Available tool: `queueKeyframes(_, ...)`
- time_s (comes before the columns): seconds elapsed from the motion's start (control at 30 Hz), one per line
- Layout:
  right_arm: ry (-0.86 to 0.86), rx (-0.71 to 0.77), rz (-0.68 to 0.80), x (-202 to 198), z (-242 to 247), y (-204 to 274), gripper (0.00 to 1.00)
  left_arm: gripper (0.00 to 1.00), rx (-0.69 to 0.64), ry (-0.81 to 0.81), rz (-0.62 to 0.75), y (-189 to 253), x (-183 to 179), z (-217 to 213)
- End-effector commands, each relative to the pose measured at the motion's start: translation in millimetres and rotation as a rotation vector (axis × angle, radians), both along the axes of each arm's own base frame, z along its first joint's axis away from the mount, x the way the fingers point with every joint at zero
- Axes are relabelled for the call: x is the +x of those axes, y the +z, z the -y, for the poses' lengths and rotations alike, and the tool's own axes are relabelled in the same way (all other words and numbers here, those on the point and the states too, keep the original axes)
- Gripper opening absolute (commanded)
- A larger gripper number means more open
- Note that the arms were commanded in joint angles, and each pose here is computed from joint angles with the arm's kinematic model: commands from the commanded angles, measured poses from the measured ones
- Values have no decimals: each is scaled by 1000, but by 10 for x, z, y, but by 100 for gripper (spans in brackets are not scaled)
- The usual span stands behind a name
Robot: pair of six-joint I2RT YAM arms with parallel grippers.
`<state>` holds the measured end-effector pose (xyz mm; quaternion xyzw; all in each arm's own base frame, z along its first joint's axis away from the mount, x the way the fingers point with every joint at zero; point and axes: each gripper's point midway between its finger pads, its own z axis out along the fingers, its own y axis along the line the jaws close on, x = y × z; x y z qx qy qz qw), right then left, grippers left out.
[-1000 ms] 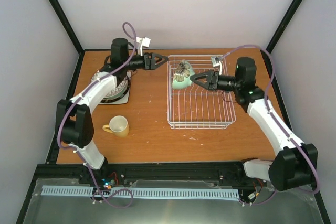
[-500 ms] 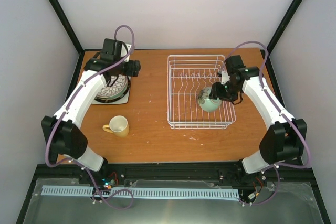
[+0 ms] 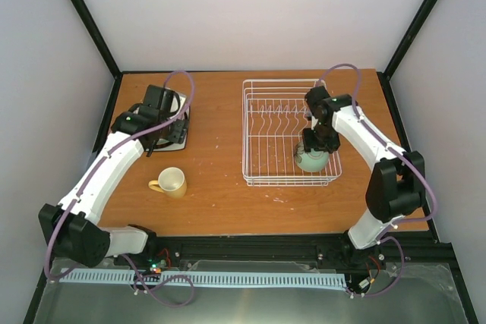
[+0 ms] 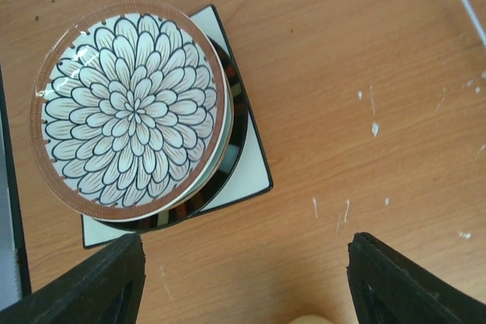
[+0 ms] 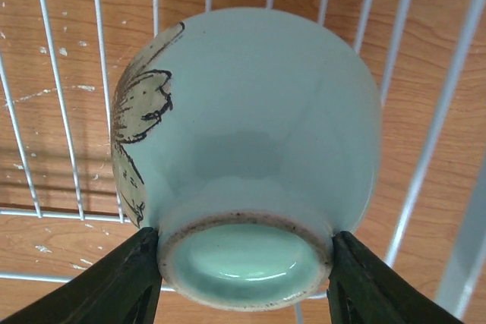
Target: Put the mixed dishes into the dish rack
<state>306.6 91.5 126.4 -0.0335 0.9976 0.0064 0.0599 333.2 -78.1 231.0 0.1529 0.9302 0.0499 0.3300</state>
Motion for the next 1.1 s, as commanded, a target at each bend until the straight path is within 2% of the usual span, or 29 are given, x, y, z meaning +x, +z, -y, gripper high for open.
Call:
queueKeyframes(0.0,7,-52,-4,28,-38,-151,3,75,77,-37,1,-19,-145,-65)
queueKeyframes(0.23,34,-43,-41,41,-134,-378,3,76,110,-100,-64,-299,-404,-109)
queueKeyframes(0.43,36,-47,-65,19,-135,-515,3,76,177,-66,-107,-379,-552,-274)
queueKeyframes(0.47,35,-46,-66,19,-137,-519,7,76,187,-68,-114,-402,-581,-295)
queueKeyframes(0.5,33,-46,-66,20,-136,-517,17,76,195,-69,-120,-417,-609,-314)
queueKeyframes(0.53,32,-44,-58,27,-138,-500,30,76,203,-66,-125,-431,-635,-336)
queueKeyframes(0.63,30,-35,-26,63,-147,-429,61,76,221,-65,-141,-452,-724,-388)
queueKeyframes(0.77,36,6,30,136,-212,-276,82,76,213,-88,-159,-441,-857,-395)
queueKeyframes(0.93,44,11,55,175,-222,-174,87,76,145,-195,-79,-225,-961,-256)
queueKeyframes(1.07,45,15,97,192,-208,-8,88,74,115,-262,-30,-62,-1074,-196)
